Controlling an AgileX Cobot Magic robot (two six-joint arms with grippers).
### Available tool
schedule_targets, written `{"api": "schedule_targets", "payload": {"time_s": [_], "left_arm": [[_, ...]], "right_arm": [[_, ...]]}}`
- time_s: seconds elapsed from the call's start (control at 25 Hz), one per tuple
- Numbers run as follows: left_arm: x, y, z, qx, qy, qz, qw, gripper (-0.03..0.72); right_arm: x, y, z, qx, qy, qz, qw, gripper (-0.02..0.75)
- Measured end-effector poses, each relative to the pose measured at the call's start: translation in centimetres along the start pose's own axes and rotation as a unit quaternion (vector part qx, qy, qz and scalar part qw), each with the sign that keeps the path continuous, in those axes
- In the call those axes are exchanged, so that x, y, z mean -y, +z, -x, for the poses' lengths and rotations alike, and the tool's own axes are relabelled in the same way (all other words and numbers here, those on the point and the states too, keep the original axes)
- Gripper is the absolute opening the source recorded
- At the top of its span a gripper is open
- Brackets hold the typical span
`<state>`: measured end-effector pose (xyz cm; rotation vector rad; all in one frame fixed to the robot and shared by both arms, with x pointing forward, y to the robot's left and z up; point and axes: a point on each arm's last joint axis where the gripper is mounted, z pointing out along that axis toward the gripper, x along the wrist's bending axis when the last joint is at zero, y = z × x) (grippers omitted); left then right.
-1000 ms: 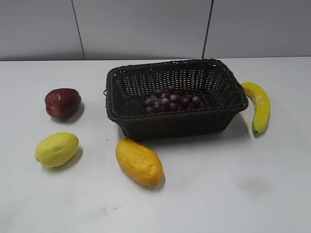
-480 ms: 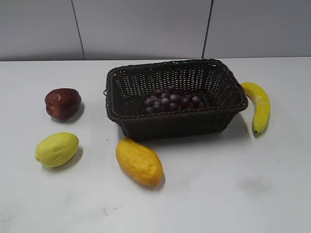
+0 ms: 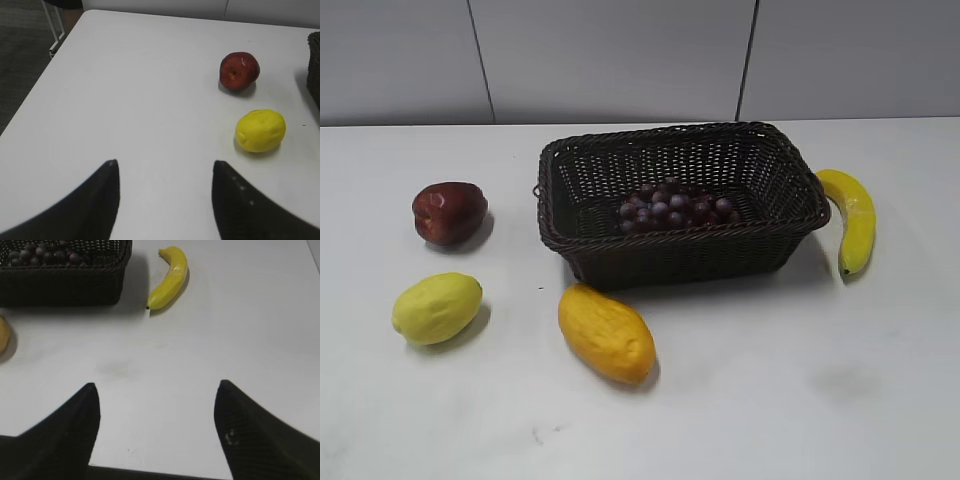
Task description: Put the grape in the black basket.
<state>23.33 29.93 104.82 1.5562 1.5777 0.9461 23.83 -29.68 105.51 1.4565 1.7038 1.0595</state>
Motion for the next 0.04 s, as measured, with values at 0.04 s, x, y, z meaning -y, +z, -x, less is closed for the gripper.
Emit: {"api": "schedule_targets", "payload": {"time_s": [0.04], "left_arm": [[0.00, 0.00, 0.00, 0.000, 0.000, 0.000, 1.000, 0.552]], "right_arm": [[0.13, -0.25, 0.00, 0.000, 0.000, 0.009, 1.000, 0.540]]}}
